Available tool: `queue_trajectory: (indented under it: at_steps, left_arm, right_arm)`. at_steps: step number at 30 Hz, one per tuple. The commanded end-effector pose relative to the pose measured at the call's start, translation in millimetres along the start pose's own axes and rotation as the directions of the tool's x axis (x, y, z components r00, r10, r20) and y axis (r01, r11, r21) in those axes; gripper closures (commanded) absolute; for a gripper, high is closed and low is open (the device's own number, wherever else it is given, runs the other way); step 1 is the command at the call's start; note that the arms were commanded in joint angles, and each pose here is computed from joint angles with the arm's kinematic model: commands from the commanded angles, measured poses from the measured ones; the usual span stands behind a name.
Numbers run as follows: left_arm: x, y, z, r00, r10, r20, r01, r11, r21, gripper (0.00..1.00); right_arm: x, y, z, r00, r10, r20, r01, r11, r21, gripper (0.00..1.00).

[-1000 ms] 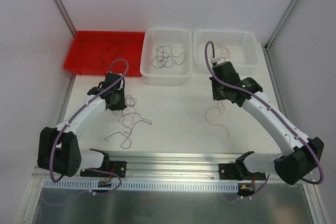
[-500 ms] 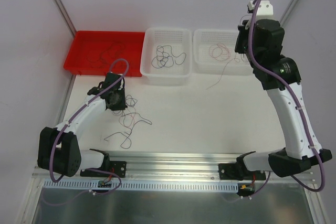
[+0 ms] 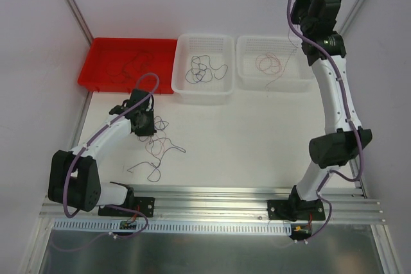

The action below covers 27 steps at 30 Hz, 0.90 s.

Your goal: Untangle the cables

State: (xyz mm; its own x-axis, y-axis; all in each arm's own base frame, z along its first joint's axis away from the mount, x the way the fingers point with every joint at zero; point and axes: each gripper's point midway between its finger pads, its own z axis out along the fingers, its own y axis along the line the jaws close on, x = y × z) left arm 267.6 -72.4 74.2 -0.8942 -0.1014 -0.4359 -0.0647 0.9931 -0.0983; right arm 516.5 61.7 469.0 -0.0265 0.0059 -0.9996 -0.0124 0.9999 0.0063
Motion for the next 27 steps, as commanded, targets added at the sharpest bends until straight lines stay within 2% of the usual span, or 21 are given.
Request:
queue_trajectory:
  at_steps: [1, 2, 5, 6, 8, 9, 12, 19, 25, 26, 27]
  left_arm:
    - [6.0, -3.3, 1.5, 0.999, 0.018, -0.028, -0.017, 1.000, 0.023, 0.94]
    - [6.5, -3.4, 2.1, 0.999, 0.018, -0.032, -0.017, 1.000, 0.023, 0.93]
    - [8.2, -4.1, 3.9, 0.999, 0.018, -0.044, -0.017, 1.000, 0.026, 0.93]
    - [7.9, -4.5, 4.0, 0.999, 0.018, -0.044, -0.017, 0.999, 0.027, 0.93]
    - [8.2, -5.3, 4.6, 0.999, 0.018, -0.048, -0.017, 0.999, 0.031, 0.93]
    - [8.9, -5.3, 4.8, 0.999, 0.018, -0.050, -0.017, 0.999, 0.032, 0.93]
    - [8.6, -6.3, 4.5, 0.999, 0.018, -0.050, -0.017, 0.999, 0.037, 0.93]
    - [5.9, -7.1, 2.5, 0.999, 0.016, -0.039, -0.015, 0.999, 0.040, 0.93]
    - [7.9, -14.0, 1.1, 0.999, 0.017, -0.050, -0.013, 0.997, 0.080, 0.94]
    - [8.7, -14.9, 1.6, 0.998, 0.017, -0.055, -0.013, 0.996, 0.085, 0.94]
    - [9.5, -16.4, 1.6, 0.998, 0.018, -0.059, -0.012, 0.996, 0.093, 0.94]
  right_arm:
    - [-6.4, -4.1, 33.2, 0.998, 0.035, 0.060, -0.034, 0.999, -0.031, 0.99]
    - [21.4, -5.1, 52.2, 0.999, 0.049, 0.004, -0.049, 0.999, -0.022, 0.99]
    - [71.0, -10.8, 73.3, 0.993, 0.044, -0.105, -0.045, 0.999, 0.000, 0.84]
    - [105.0, -12.5, 81.8, 0.983, 0.037, -0.181, -0.035, 0.999, 0.013, 0.71]
    - [133.3, -14.0, 84.0, 0.969, 0.028, -0.245, -0.023, 0.999, 0.023, 0.56]
    - [142.8, -15.1, 83.9, 0.965, 0.024, -0.263, -0.018, 1.000, 0.024, 0.41]
    - [168.2, -16.6, 74.5, 0.947, 0.034, -0.320, -0.023, 0.999, 0.039, 0.26]
    - [185.3, -14.0, 28.8, 0.909, 0.156, -0.387, -0.136, 0.988, 0.079, 0.25]
    - [204.2, 2.5, -34.9, 0.850, 0.261, -0.458, -0.255, 0.964, 0.074, 0.22]
    - [190.7, 8.4, -50.2, 0.856, 0.274, -0.439, -0.276, 0.959, 0.061, 0.21]
    - [210.7, 12.4, -64.2, 0.830, 0.271, -0.487, -0.274, 0.959, 0.066, 0.21]
